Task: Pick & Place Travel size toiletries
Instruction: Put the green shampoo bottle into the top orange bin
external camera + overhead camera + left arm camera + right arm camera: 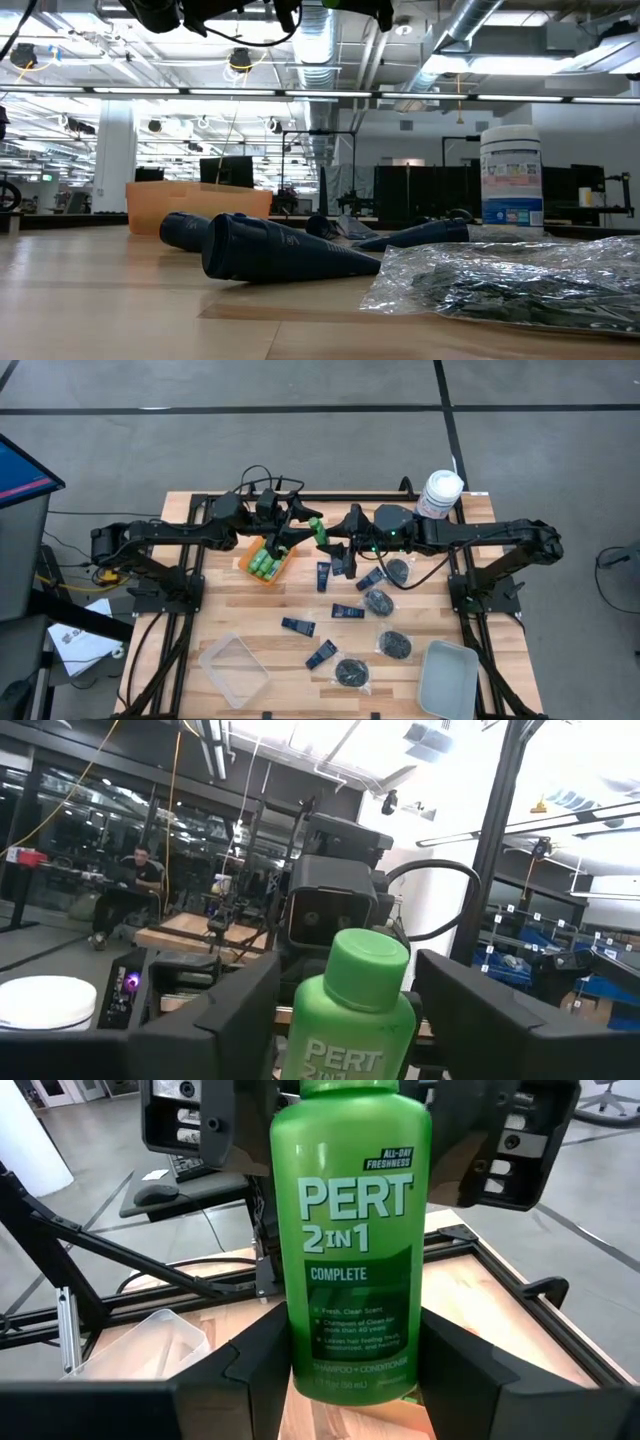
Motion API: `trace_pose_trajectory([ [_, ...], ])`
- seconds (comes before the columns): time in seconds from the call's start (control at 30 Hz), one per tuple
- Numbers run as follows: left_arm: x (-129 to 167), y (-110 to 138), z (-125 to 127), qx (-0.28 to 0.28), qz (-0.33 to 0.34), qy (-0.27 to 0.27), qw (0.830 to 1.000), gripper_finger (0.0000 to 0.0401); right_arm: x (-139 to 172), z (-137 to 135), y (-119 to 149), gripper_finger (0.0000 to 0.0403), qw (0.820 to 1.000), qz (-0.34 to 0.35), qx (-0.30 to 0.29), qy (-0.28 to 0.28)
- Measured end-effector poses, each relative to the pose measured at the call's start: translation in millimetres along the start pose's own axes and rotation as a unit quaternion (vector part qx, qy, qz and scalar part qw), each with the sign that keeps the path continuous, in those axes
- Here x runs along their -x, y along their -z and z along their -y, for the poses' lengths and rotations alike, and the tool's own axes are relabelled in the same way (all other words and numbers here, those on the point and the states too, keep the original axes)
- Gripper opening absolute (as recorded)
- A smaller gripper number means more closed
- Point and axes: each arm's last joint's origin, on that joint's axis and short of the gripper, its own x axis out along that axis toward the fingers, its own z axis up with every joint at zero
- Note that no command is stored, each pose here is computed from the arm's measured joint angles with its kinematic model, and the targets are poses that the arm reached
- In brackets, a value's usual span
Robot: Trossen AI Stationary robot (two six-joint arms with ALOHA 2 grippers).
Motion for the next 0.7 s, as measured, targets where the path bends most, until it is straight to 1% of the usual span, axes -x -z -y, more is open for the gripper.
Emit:
trace_pose_trajectory([
  [0.17, 0.1, 1.2, -0.4, 0.013, -0.007, -0.002, 1.000, 0.0162, 0.0, -0.3, 0.4, 0.0181, 1.000, -0.002, 0.000, 0.000],
  [0.27, 0.2, 1.0, -0.3, 0.018, -0.007, -0.002, 1.000, 0.0142, 0.0, -0.5, 0.6, 0.0179, 1.000, -0.002, 0.004, -0.001],
  [0.4, 0.2, 1.1, -0.3, 0.018, -0.007, -0.002, 1.000, 0.0143, 0.0, -0.7, 0.6, 0.0177, 1.000, -0.003, 0.004, -0.003],
  [0.5, 0.2, 1.1, -0.3, 0.016, -0.007, -0.002, 1.000, 0.0145, 0.0, -0.7, 0.7, 0.0182, 1.000, -0.003, 0.002, -0.004],
  [0.6, 0.2, 1.1, -0.3, 0.016, -0.007, -0.002, 1.000, 0.0144, 0.0, -0.5, 0.9, 0.0196, 1.000, -0.004, -0.007, -0.003],
  [0.7, 0.5, 2.3, -1.3, 0.020, -0.011, -0.006, 1.000, 0.0144, 0.0, -0.5, 0.5, 0.0219, 1.000, -0.002, -0.008, -0.004],
])
